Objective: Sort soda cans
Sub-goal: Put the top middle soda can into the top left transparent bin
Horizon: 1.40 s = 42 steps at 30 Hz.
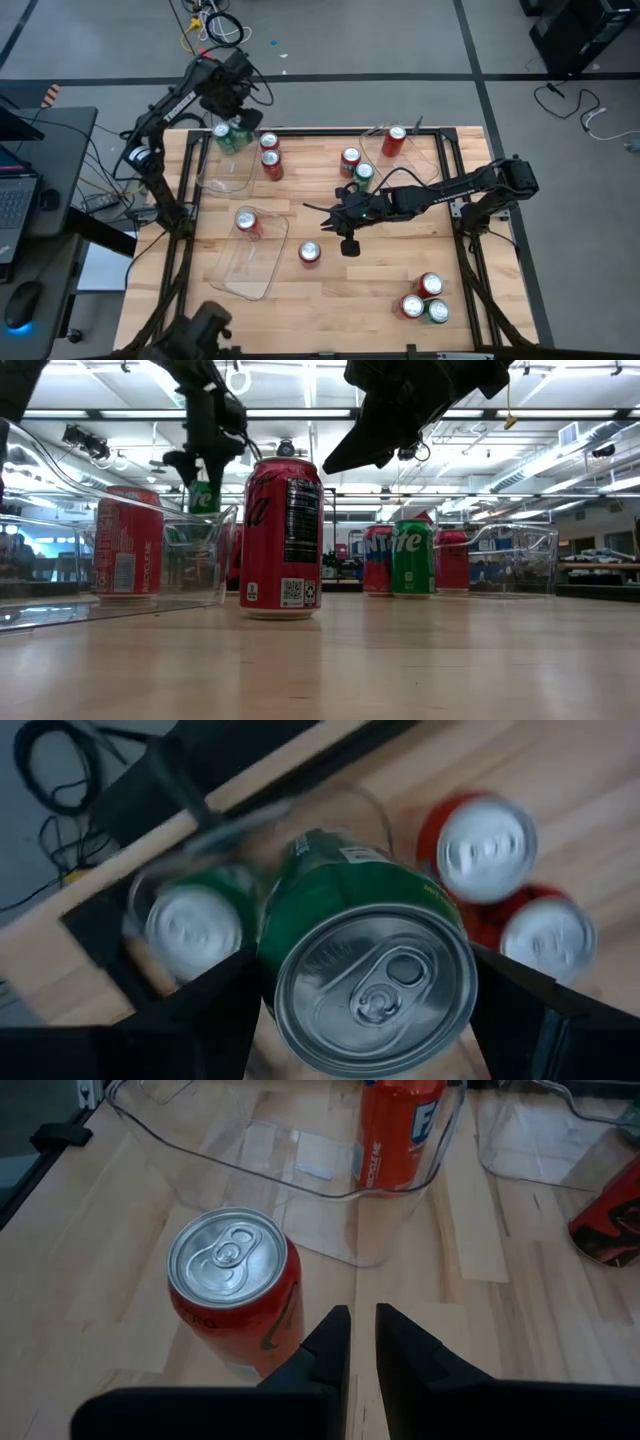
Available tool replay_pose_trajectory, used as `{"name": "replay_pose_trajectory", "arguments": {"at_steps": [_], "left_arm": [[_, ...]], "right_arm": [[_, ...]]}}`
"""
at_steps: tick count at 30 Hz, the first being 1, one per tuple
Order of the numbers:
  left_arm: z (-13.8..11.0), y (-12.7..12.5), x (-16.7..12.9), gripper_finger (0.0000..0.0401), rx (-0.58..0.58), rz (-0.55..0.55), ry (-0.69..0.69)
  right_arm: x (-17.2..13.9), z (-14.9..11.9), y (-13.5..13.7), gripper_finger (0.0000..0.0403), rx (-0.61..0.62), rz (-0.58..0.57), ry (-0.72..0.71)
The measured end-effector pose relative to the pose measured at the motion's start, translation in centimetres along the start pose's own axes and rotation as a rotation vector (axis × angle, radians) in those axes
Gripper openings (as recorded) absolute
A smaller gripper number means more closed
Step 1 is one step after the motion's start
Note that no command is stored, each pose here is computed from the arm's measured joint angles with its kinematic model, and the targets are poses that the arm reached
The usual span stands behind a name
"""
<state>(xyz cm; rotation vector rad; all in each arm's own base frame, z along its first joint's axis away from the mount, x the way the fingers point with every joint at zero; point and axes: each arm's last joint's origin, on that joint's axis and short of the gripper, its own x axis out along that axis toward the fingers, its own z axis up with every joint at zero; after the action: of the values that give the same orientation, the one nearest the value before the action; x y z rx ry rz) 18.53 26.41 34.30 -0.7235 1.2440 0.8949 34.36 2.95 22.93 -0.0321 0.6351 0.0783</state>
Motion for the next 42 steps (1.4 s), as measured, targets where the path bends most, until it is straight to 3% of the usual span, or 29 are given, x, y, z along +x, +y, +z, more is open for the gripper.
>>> {"name": "replay_pose_trajectory", "arguments": {"at_steps": [9,17,31,42], "left_arm": [[2.3,0.7,3.9,0.029,0.01,0.005,0.053],[3.2,0.8,5.5,0.029,0.076,0.063,0.066],[3.4,0.7,7.0,0.029,0.107,0.062,0.035],[2.8,0.8,9.4,0.029,0.239,0.085,0.066]], "right_arm": [[0.0,0.0,0.0,0.0039,-0.006,0.0,0.001],[0.0,-0.1,0.0,0.0039,-0.008,0.0,0.006],[0.0,-0.1,0.0,0.0039,-0.018,0.0,0.007],[0.0,-0.1,0.0,0.0039,-0.018,0.001,0.007]]}}
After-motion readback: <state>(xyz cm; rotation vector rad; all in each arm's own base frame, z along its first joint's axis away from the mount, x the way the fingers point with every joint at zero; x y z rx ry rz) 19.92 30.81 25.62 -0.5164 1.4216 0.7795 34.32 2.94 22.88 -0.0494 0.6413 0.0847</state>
